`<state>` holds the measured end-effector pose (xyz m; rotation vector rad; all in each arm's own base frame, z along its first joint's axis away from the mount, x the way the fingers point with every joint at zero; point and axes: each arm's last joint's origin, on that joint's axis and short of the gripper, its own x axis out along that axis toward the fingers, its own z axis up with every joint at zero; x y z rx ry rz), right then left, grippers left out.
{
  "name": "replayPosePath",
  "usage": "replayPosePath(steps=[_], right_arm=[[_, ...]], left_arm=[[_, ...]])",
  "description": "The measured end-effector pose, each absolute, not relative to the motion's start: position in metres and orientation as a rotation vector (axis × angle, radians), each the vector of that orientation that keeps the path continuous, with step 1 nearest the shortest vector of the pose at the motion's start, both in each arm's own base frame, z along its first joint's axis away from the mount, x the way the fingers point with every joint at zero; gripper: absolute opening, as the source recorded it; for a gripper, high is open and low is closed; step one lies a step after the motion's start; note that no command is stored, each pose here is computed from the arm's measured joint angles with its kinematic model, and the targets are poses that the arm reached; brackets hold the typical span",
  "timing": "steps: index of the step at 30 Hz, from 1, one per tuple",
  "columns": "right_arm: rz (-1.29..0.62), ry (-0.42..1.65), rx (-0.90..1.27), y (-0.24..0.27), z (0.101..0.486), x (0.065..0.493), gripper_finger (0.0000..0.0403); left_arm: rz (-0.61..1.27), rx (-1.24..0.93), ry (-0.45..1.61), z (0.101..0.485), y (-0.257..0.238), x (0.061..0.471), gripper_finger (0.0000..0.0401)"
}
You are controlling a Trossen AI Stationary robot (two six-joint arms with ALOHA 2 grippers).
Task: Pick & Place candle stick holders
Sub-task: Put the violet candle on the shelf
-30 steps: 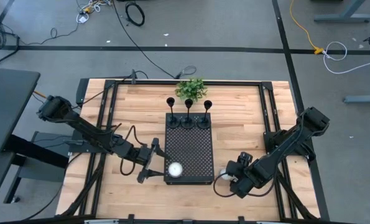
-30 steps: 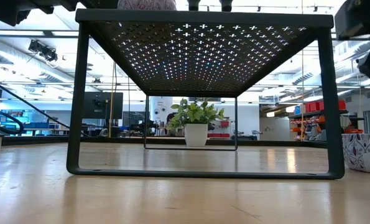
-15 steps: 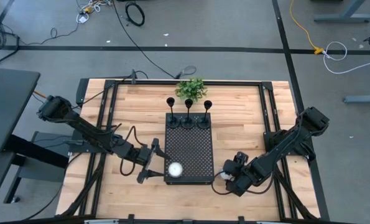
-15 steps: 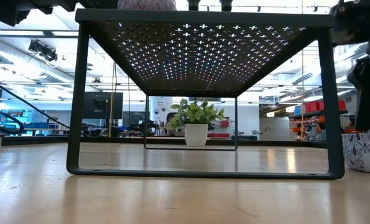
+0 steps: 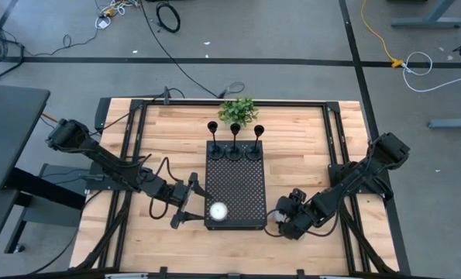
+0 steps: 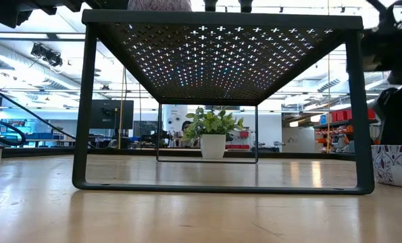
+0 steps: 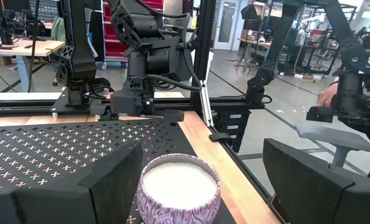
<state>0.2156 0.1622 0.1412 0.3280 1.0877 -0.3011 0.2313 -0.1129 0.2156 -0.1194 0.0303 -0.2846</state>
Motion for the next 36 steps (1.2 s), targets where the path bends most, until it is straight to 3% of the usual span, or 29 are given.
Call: replayPosePath(steps=[9, 17, 27, 36], right_arm=[[-0.306, 1.089, 0.360, 0.155, 0.133, 0.216, 0.0371], [-0.305, 1.094, 0.363, 0.154, 0.134, 0.217, 0.0279], [-0.292, 1.146, 0.351, 0.153, 0.138, 0.216, 0.0278], [-0.360, 1.198, 0.230, 0.152, 0.190, 0.217, 0.0278]], left_arm=[[-0.285, -0.120, 0.030, 0.216, -0.113, 0.231, 0.0330], [-0.284, -0.119, 0.031, 0.216, -0.113, 0.231, 0.0330], [-0.284, -0.119, 0.031, 0.216, -0.113, 0.231, 0.0330], [-0.284, -0.118, 0.036, 0.215, -0.113, 0.231, 0.0330]])
